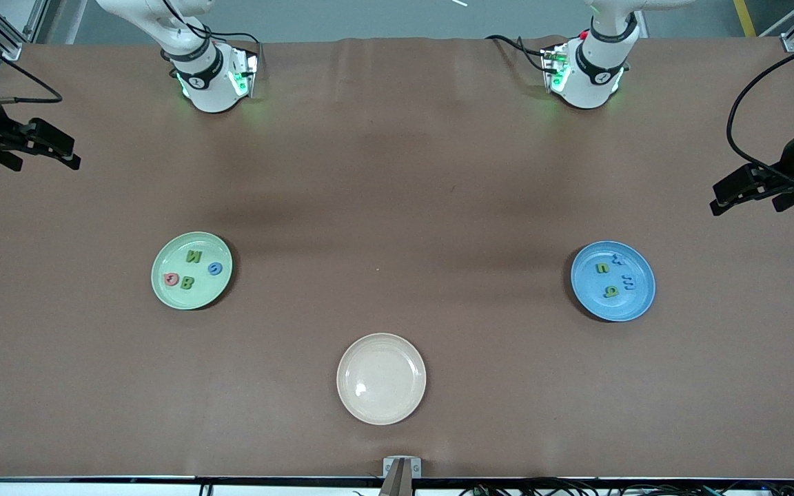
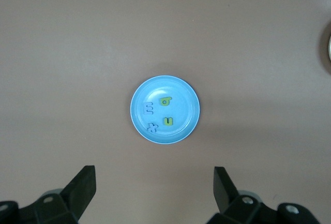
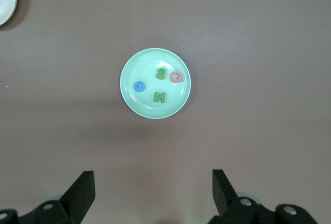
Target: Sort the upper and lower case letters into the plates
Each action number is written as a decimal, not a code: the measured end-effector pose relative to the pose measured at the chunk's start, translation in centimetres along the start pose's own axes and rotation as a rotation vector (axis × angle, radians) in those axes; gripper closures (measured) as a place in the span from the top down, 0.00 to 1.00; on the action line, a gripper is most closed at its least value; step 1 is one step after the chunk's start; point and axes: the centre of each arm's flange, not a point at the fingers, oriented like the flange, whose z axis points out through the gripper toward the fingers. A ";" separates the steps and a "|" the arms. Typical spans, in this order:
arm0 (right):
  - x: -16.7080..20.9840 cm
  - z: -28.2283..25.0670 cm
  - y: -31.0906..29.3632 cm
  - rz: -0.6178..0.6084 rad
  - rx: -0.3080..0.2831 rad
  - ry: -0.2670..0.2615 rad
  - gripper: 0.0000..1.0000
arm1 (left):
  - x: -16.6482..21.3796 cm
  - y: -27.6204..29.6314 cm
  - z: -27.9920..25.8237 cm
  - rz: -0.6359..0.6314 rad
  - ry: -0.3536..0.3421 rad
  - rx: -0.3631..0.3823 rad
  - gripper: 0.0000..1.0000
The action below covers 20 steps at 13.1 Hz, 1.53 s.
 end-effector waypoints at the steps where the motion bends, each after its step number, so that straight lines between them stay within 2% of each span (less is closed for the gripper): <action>1: 0.0 0.0 0.0 0.000 0.000 0.001 1.00 | 0.0 0.0 0.0 0.000 0.000 -0.001 1.00; 10: 0.2 -0.4 0.1 0.002 -0.001 0.025 1.00 | -2.2 0.1 -0.9 -0.004 0.007 -0.031 1.00; 20: 0.7 -0.7 1.2 0.022 -0.001 0.032 1.00 | -2.2 0.1 -1.0 -0.003 0.008 -0.031 1.00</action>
